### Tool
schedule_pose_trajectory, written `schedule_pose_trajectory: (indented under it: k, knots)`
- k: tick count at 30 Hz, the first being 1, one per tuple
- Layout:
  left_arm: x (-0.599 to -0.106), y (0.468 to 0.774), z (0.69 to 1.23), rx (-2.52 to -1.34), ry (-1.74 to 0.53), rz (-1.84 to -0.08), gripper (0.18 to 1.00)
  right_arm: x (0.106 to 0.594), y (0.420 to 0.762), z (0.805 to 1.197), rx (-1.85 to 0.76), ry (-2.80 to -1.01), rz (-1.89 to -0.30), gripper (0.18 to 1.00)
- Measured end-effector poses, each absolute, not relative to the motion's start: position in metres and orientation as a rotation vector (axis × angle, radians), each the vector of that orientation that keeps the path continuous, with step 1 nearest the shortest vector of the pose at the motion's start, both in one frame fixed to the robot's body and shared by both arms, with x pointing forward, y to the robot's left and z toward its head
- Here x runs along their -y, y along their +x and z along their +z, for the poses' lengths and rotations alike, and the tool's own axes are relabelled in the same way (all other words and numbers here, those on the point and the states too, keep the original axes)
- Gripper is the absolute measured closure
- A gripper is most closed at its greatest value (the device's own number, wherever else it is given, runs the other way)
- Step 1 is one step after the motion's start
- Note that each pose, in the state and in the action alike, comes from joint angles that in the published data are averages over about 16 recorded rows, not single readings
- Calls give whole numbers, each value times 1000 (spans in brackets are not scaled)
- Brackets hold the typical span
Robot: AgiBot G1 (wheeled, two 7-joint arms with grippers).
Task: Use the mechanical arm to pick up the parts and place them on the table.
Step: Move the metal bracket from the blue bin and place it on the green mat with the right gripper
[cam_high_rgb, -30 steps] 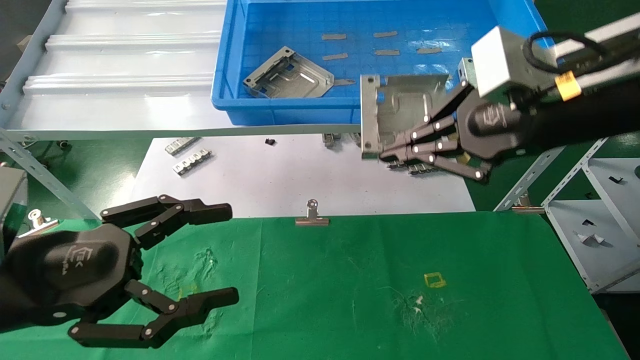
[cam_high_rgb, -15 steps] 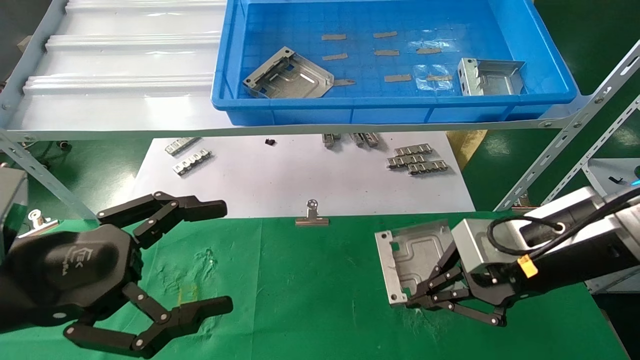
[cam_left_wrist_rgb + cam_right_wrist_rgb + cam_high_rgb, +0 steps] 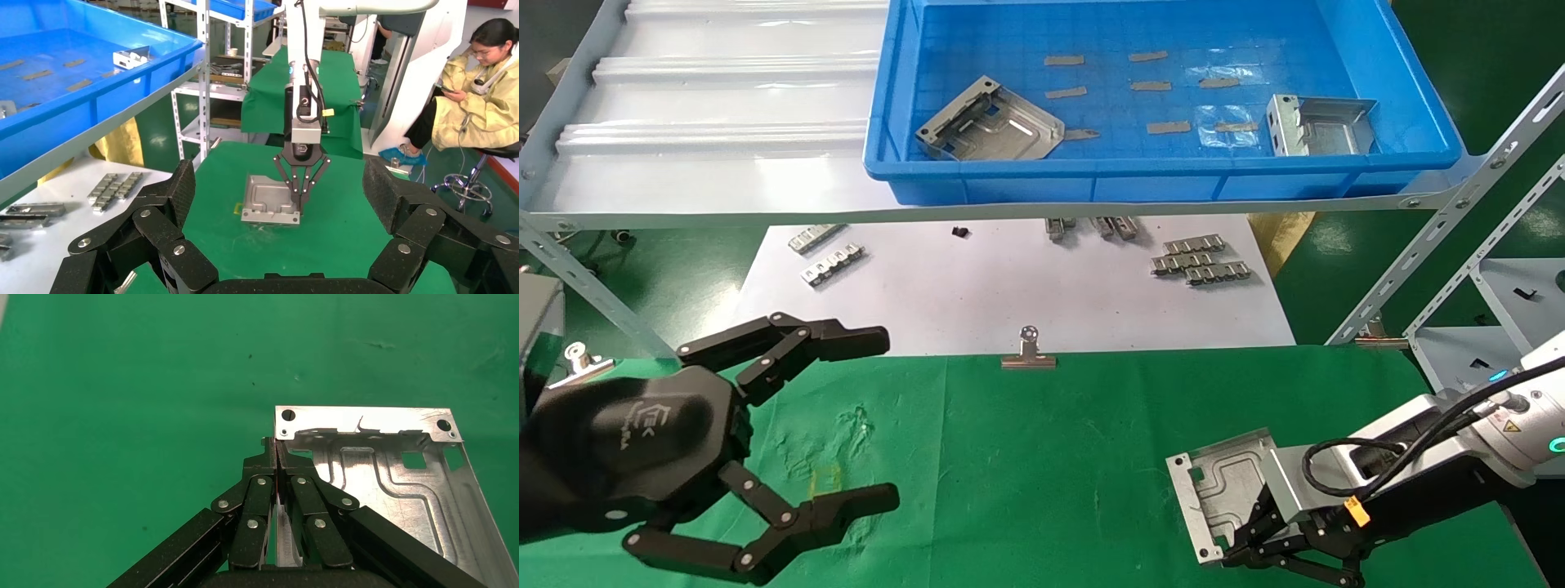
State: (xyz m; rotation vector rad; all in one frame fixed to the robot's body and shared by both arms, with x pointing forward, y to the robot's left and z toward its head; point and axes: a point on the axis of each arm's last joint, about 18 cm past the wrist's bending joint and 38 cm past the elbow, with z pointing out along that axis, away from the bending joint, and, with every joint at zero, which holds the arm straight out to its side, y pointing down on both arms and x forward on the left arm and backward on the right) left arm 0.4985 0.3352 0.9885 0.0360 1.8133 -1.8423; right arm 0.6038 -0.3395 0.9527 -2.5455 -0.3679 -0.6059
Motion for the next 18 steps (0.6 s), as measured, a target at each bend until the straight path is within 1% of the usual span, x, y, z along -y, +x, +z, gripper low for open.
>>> schedule_pose_trajectory:
  k: [8,18]
  knots:
    - [-335,499,988,-1813,36,-1842,184,347,622,950,378,-2577,-674,987]
    - [-335,499,988,-1813,36,-1842,184,353,642,940,329,-2557,-761,987]
